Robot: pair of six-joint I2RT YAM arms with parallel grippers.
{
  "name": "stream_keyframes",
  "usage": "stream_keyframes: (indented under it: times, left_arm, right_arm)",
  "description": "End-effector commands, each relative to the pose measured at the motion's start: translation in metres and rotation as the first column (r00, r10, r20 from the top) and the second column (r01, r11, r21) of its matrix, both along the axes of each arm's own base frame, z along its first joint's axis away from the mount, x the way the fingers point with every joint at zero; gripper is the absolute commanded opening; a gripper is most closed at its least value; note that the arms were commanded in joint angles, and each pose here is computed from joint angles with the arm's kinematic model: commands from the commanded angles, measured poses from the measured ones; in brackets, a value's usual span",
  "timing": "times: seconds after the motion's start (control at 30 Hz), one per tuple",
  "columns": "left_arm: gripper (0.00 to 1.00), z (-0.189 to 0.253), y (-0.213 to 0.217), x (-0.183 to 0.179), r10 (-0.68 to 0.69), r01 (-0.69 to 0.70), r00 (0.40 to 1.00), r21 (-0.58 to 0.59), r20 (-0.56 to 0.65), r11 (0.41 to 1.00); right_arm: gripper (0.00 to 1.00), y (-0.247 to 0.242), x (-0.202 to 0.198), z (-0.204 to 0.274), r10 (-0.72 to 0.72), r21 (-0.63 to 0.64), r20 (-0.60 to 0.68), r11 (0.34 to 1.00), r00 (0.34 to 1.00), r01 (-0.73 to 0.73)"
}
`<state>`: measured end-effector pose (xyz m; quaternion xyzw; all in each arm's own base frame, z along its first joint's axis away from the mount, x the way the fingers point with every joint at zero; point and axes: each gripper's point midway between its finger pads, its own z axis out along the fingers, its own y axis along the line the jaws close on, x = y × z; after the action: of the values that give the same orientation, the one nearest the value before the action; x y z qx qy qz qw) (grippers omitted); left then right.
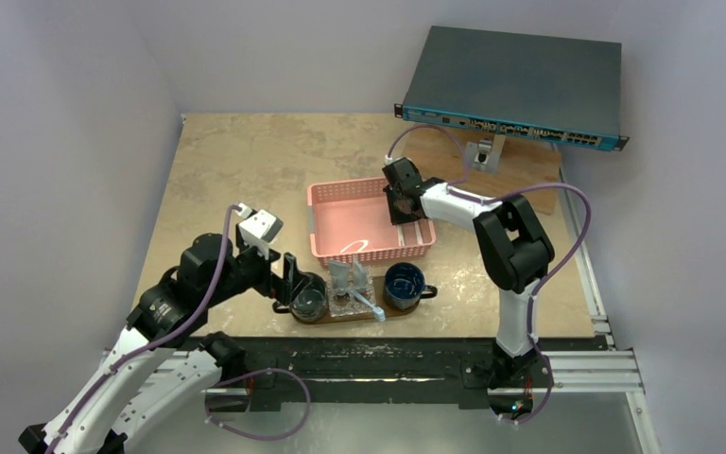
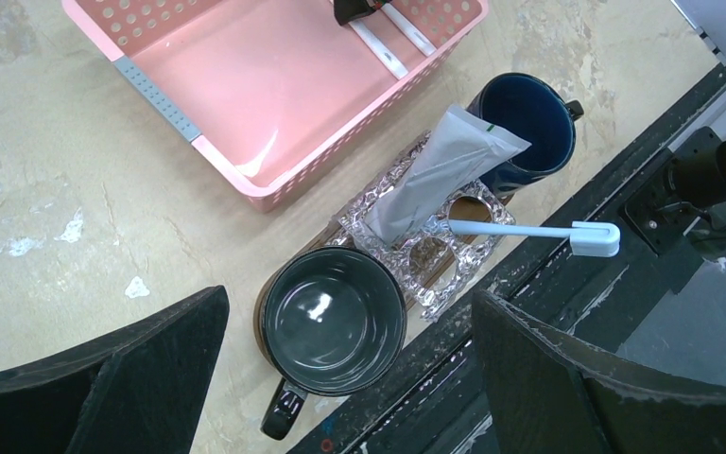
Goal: Prepare toiletry sets of a toothbrush and toothpaste on the tray
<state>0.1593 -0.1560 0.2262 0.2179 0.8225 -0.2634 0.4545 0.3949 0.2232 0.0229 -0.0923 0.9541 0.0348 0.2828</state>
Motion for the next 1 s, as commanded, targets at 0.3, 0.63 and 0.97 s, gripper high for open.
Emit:
stream_keyframes:
  times: [0.3, 0.63, 0.97]
  left_arm:
    - [1.00, 0.008, 0.001, 0.004, 0.004, -0.003, 0.999, -0.003, 0.041, 1.000]
    - [1.00, 0.010, -0.003, 0.001, -0.007, 0.008, 1.000, -0.026, 0.031, 1.000]
    - [1.00, 0.037, -0.009, 0.008, -0.019, 0.022, 0.997, -0.045, 0.071, 0.999]
  right_arm:
    - [0.00, 0.005, 0.001, 0.015, 0.027, 0.026, 0.017, 0.999, 0.999, -0.028]
    - [0.00, 0.017, 0.002, 0.077, 0.074, 0.122, 0.147, 0.988, 0.986, -0.092]
    - [0.00, 0.024, -0.006, 0.151, 0.122, 0.178, 0.285, 0.968, 0.951, -0.177]
